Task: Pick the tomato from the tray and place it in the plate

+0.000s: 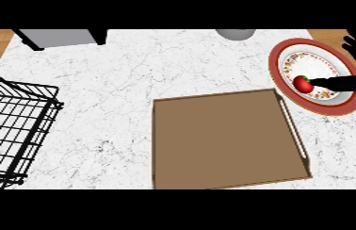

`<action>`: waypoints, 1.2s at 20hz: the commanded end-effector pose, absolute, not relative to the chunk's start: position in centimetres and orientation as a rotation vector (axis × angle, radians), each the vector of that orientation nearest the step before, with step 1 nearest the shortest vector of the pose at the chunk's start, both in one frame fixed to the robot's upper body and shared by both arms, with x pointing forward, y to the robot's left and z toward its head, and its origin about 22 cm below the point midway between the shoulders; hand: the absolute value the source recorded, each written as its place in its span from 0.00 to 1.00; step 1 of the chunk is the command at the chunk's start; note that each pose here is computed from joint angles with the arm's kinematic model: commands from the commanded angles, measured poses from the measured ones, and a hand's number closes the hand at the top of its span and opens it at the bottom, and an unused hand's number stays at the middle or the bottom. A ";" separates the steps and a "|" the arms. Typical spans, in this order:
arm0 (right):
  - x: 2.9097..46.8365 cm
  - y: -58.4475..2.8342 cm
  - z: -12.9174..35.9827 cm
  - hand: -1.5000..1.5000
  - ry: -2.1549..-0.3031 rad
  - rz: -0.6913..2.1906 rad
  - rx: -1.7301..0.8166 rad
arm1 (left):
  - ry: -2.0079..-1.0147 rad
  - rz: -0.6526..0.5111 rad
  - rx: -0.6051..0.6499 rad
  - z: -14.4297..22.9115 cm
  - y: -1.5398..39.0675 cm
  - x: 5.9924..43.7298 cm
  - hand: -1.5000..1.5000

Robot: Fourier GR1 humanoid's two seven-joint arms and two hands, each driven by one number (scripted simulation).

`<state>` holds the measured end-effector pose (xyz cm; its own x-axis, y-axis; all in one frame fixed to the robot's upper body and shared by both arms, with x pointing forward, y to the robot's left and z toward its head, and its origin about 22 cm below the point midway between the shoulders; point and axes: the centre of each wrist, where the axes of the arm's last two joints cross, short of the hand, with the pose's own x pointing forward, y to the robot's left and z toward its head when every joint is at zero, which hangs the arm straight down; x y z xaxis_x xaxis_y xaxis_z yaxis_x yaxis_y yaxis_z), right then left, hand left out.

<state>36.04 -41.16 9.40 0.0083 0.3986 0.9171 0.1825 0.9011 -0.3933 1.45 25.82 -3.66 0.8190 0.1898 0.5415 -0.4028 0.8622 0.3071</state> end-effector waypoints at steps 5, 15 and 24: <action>34.9 -43.2 8.6 0.00 -1.652 0.156 -0.378 | -1.097 0.162 0.369 1.0 25.2 10.0 0.50; 33.2 -45.5 6.7 0.00 -1.604 0.155 -0.440 | -1.118 0.118 0.358 0.9 25.1 10.2 0.50; 31.7 -47.2 5.3 0.00 -1.573 0.138 -0.510 | -1.116 0.117 0.342 0.2 24.5 10.4 0.50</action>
<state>32.45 -46.33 5.93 -0.0057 0.3872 0.9220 0.2133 0.9012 -0.3772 1.52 25.17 -3.99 0.8234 0.1125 0.5563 -0.3270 0.8952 0.3030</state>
